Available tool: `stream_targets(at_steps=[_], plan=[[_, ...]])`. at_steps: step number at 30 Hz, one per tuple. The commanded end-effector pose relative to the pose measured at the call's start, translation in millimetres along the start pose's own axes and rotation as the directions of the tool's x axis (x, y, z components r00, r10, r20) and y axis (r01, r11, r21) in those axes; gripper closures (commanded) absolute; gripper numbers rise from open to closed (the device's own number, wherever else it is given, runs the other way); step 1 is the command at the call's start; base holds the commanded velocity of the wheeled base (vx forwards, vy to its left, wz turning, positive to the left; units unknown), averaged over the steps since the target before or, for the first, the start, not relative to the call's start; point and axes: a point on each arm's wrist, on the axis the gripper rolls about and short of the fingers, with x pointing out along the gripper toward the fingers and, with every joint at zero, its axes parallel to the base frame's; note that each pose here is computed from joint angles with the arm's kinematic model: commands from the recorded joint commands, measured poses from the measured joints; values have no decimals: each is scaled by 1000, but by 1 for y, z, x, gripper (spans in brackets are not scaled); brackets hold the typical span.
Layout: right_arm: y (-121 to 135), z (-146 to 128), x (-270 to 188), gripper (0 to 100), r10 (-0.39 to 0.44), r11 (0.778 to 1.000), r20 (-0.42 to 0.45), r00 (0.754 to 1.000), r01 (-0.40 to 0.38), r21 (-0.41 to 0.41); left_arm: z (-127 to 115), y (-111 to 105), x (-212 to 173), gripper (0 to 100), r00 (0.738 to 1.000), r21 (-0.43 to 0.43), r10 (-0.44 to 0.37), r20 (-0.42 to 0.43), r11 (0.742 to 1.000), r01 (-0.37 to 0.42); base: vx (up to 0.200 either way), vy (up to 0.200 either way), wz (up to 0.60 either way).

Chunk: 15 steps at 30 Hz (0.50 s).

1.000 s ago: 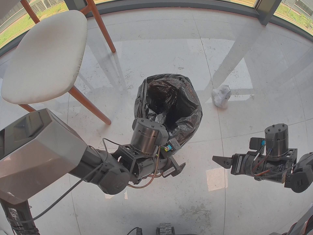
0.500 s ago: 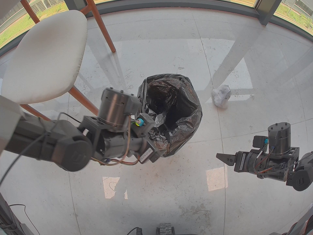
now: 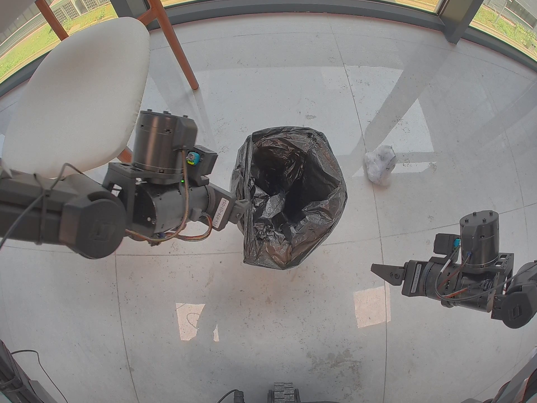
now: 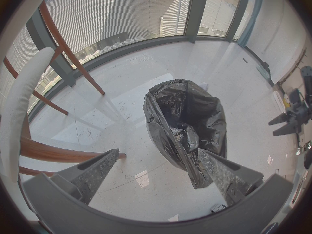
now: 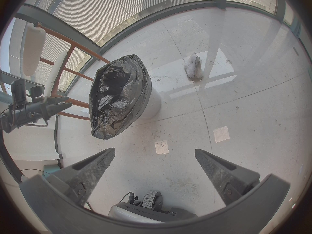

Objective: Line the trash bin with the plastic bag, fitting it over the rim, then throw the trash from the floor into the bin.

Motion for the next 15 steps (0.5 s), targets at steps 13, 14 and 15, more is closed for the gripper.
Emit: stream_targets(at_steps=[13, 14, 15], plan=[[-1, -1, 1, 0, 0, 1000, -6, 1000, 0, 6, 2, -20, 103, 0, 990, -19, 135, -32, 991, -136, 0, 0, 0], [-1, -1, 1, 0, 0, 1000, -6, 1000, 0, 6, 2, -21, 106, 0, 990, -20, 136, -29, 990, -136, 0, 0, 0], [-1, 0, 2, 0, -1, 1000, -4, 1000, 1, 7, 3, -21, 108, 0, 990, -24, 137, -24, 990, -137, 0, 0, 0]])
